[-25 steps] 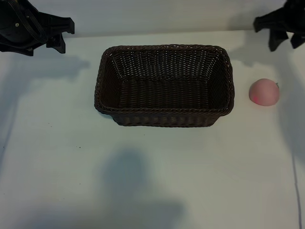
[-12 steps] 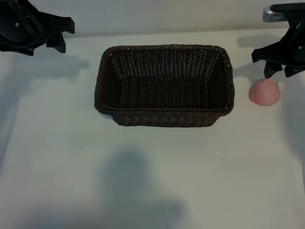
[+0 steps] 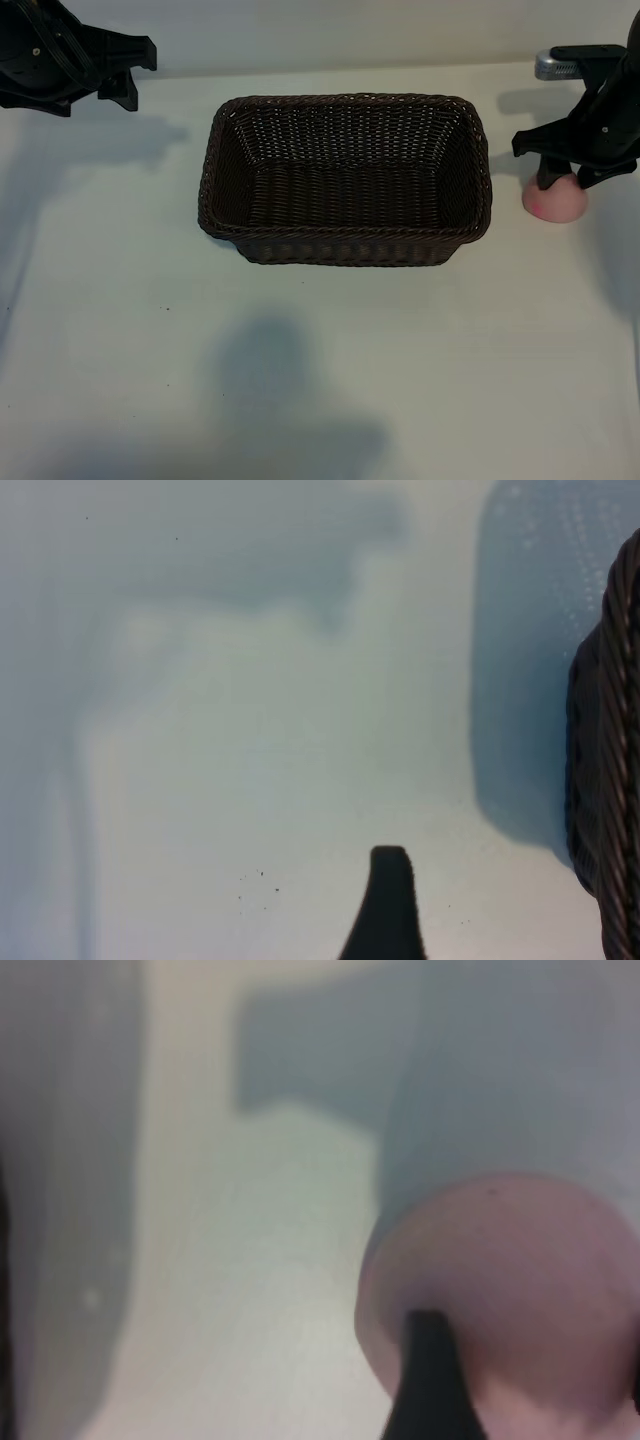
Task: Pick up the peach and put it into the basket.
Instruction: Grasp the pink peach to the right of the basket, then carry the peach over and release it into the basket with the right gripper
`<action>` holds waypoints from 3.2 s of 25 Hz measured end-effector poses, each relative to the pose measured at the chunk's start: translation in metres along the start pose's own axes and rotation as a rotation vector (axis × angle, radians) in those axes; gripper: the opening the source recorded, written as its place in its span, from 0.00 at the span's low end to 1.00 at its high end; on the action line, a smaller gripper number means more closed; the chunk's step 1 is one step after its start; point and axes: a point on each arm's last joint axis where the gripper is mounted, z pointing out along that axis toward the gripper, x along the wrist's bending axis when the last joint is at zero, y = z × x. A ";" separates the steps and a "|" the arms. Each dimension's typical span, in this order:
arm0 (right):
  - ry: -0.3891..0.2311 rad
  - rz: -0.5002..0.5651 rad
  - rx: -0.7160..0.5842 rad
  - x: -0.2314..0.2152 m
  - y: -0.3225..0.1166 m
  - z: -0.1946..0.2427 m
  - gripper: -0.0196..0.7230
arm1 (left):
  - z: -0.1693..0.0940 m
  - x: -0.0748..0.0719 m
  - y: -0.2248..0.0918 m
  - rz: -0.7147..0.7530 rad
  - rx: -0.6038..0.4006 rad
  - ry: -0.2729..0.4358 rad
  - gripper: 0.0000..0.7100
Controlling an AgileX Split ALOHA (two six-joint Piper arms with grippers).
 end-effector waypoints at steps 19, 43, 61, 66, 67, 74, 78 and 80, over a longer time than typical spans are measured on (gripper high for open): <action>0.011 -0.009 0.037 0.005 0.005 -0.038 0.08 | 0.000 0.000 0.000 0.000 -0.004 -0.001 0.82; 0.119 -0.311 -0.075 0.130 0.002 -0.141 0.08 | 0.002 -0.001 0.001 -0.007 -0.007 -0.005 0.82; 0.153 -0.384 -0.084 0.175 -0.002 -0.101 0.08 | 0.004 -0.003 0.002 -0.077 -0.012 -0.036 0.82; 0.157 -0.381 -0.064 0.176 -0.002 -0.093 0.08 | 0.013 -0.003 0.001 -0.093 0.009 -0.030 0.82; 0.158 -0.381 -0.064 0.176 -0.002 -0.092 0.08 | 0.016 -0.003 0.001 -0.098 0.018 -0.027 0.82; 0.161 -0.389 -0.065 0.177 -0.002 -0.092 0.08 | 0.035 -0.003 -0.002 -0.111 0.072 -0.012 0.82; 0.169 -0.416 -0.066 0.177 -0.002 -0.092 0.09 | 0.036 -0.003 -0.002 -0.111 0.074 -0.011 0.82; 0.176 -0.427 -0.066 0.178 -0.003 -0.092 0.10 | 0.036 -0.003 -0.002 -0.111 0.074 -0.011 0.82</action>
